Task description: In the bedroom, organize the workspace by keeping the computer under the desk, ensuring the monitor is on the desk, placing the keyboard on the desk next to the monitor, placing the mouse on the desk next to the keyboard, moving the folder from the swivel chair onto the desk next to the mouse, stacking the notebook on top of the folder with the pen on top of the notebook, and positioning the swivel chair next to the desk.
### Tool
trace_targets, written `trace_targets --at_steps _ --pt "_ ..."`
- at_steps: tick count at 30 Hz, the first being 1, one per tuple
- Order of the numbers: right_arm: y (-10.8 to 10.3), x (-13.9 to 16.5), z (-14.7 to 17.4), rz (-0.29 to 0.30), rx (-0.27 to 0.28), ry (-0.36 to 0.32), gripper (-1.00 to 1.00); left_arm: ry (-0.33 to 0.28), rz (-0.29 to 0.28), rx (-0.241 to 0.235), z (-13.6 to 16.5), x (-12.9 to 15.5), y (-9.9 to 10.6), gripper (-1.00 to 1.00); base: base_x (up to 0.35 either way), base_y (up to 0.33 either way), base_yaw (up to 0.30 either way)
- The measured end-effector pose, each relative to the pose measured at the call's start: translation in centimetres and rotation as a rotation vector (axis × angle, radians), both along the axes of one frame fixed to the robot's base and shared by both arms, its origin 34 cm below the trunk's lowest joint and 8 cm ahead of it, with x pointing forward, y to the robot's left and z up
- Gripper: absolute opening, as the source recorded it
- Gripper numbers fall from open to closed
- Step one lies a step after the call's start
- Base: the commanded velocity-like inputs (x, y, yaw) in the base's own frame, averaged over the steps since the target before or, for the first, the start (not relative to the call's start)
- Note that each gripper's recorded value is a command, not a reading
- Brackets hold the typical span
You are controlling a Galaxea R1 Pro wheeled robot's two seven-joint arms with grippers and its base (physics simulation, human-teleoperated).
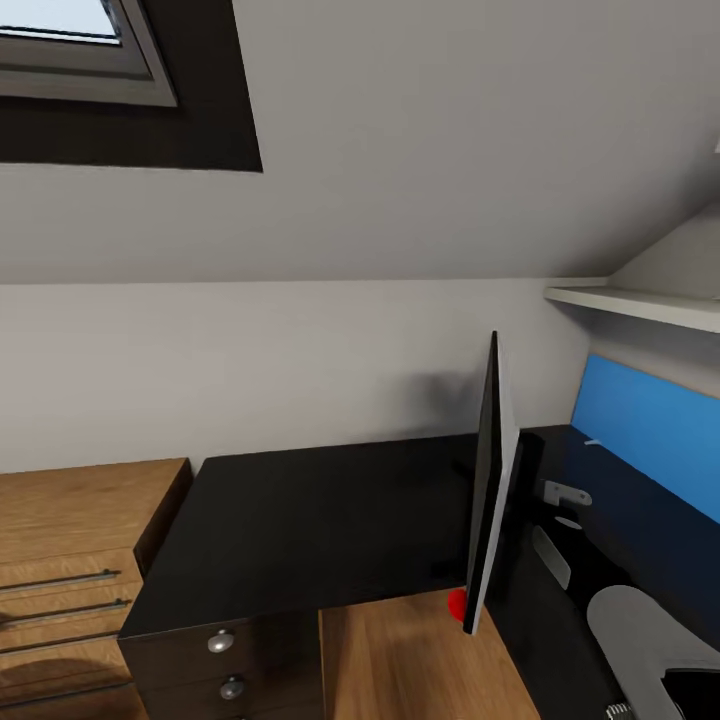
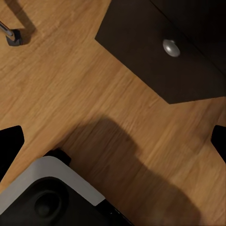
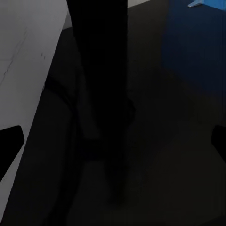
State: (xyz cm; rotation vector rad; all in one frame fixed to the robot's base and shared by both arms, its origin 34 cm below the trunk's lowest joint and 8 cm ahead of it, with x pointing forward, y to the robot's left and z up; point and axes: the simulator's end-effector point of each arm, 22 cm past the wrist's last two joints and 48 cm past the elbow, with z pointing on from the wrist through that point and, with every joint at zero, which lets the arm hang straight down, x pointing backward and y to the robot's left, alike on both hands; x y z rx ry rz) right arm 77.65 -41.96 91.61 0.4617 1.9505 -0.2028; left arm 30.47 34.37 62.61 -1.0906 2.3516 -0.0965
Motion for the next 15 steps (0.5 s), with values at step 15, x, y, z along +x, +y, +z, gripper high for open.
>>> trace_targets --at_steps 15 --pt "0.16 0.08 0.07 0.006 -0.001 -0.003 1.0 0.002 0.0 0.0 -0.04 -0.06 0.02 1.0 0.0 0.0 -0.071"
